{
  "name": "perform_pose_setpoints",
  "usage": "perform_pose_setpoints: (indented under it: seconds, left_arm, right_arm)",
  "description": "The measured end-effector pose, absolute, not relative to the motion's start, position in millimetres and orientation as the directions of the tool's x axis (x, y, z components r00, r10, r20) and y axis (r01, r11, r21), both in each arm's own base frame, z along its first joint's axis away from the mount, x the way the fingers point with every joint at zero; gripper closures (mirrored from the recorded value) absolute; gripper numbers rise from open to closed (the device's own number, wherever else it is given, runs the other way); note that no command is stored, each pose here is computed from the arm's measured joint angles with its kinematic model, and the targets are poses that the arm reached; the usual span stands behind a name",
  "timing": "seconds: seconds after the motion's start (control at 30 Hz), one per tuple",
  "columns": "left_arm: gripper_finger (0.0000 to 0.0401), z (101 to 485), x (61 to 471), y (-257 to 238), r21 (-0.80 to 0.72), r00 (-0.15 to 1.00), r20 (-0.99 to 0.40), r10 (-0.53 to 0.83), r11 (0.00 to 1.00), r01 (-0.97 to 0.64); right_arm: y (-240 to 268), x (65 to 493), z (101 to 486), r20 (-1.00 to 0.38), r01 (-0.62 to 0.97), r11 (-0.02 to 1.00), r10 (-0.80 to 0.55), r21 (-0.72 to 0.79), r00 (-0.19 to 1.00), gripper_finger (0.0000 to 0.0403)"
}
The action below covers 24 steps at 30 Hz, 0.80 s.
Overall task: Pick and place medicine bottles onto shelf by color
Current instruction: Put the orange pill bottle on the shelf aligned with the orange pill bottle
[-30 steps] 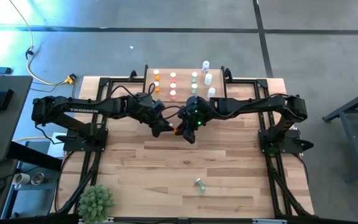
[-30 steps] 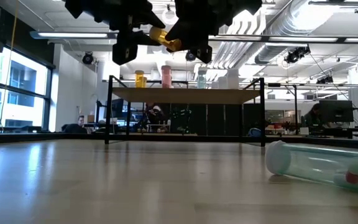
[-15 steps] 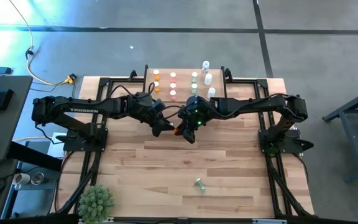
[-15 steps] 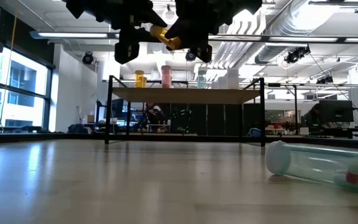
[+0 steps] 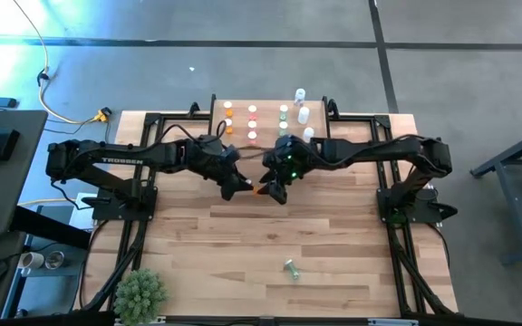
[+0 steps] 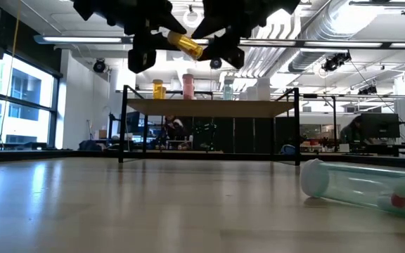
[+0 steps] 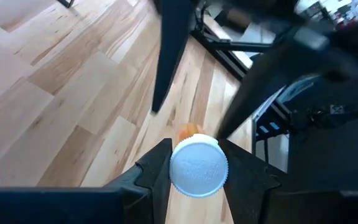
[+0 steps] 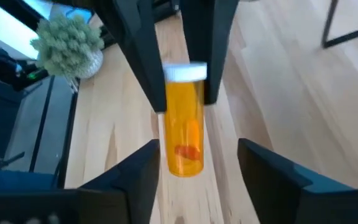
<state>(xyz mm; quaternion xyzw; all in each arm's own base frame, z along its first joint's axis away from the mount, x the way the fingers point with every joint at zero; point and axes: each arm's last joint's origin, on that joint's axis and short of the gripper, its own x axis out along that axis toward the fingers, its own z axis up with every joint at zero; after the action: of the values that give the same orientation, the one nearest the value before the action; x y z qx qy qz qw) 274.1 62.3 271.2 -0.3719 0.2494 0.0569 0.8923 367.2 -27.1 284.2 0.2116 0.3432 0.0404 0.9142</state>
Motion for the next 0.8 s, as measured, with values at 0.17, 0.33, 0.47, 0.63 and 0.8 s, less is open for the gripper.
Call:
perform_pose_setpoints:
  seconds: [0.17,0.33,0.47,0.63,0.8]
  left_arm:
    - [0.0288,269.9,273.4,62.3,-0.623,0.862,-0.500,-0.080,0.725,-0.294]
    - [0.0288,270.1,269.9,64.9,-0.585,0.853,-0.521,-0.037,0.743,-0.325]
    - [0.0288,276.9,263.2,72.4,-0.533,0.803,-0.596,-0.012,0.754,-0.384]
    - [0.0288,293.5,252.6,82.4,-0.406,0.713,-0.699,0.055,0.789,-0.460]
    - [0.0288,312.5,240.4,93.6,-0.303,0.637,-0.762,0.119,0.804,-0.512]
  right_arm:
    - [-34.7,355.6,298.3,-0.599,0.088,0.909,0.194,0.407,0.777,0.0180]
    - [-43.4,342.2,314.1,-0.579,0.103,0.909,0.167,0.404,0.798,0.0179]
    - [-48.6,331.8,325.2,-0.565,0.123,0.907,0.140,0.403,0.813,0.0178]
    - [-51.3,319.6,338.5,-0.550,0.175,0.915,0.060,0.365,0.833,0.0178]
    - [-51.7,312.0,347.0,-0.537,0.214,0.920,-0.004,0.328,0.844,0.0178]
